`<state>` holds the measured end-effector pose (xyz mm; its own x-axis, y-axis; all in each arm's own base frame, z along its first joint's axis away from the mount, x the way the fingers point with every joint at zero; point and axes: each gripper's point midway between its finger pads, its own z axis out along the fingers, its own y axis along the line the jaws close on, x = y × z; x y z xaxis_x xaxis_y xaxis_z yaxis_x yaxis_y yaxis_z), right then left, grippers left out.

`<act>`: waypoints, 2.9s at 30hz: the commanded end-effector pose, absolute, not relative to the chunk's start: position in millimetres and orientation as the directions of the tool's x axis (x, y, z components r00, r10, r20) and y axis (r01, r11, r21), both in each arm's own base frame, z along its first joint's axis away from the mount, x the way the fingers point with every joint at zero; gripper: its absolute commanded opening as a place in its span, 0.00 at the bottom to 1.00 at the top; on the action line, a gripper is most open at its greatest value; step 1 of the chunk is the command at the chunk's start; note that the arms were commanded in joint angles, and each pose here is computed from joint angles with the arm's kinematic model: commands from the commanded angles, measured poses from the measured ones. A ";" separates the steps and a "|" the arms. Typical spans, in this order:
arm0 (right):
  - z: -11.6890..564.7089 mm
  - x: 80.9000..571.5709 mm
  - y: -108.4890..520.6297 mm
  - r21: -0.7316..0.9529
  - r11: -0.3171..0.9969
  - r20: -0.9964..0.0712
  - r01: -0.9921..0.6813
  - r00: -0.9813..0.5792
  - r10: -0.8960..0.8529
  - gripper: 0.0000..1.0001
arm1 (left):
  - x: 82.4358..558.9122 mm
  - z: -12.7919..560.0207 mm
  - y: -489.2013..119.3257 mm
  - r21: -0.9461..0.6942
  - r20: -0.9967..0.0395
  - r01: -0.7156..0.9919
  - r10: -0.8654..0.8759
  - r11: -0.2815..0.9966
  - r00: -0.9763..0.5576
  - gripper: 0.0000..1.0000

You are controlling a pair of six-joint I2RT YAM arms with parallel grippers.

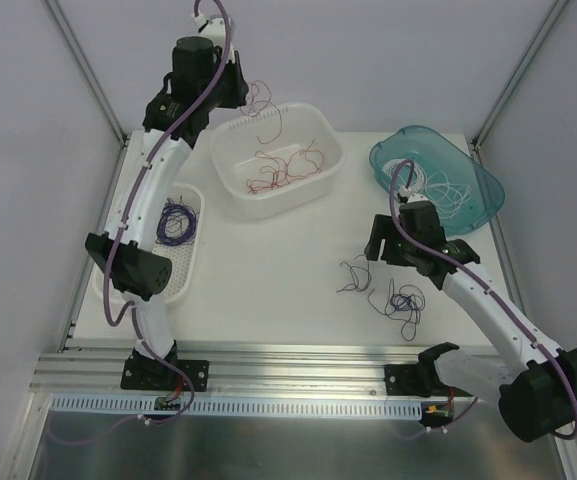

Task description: Untangle the cables

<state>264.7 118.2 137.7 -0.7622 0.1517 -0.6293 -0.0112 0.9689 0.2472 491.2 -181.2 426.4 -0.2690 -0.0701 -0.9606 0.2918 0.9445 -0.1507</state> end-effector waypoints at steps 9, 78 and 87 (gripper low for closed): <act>142.0 245.5 113.7 0.229 0.969 -0.642 -0.095 -0.763 0.077 0.77 | 521.5 364.5 -193.0 -0.257 -0.915 0.299 -0.132 0.919 -0.382 0.99; 225.6 226.0 316.8 0.353 0.522 -0.832 -0.776 -0.516 -0.203 0.01 | 264.5 238.2 -308.0 -0.778 -0.343 0.177 -0.172 0.603 -0.923 0.81; 222.9 230.3 325.6 0.320 0.522 -0.837 -0.791 -0.494 -0.235 0.01 | 262.2 233.2 -316.8 -0.787 -0.312 0.167 -0.149 0.595 -0.938 0.27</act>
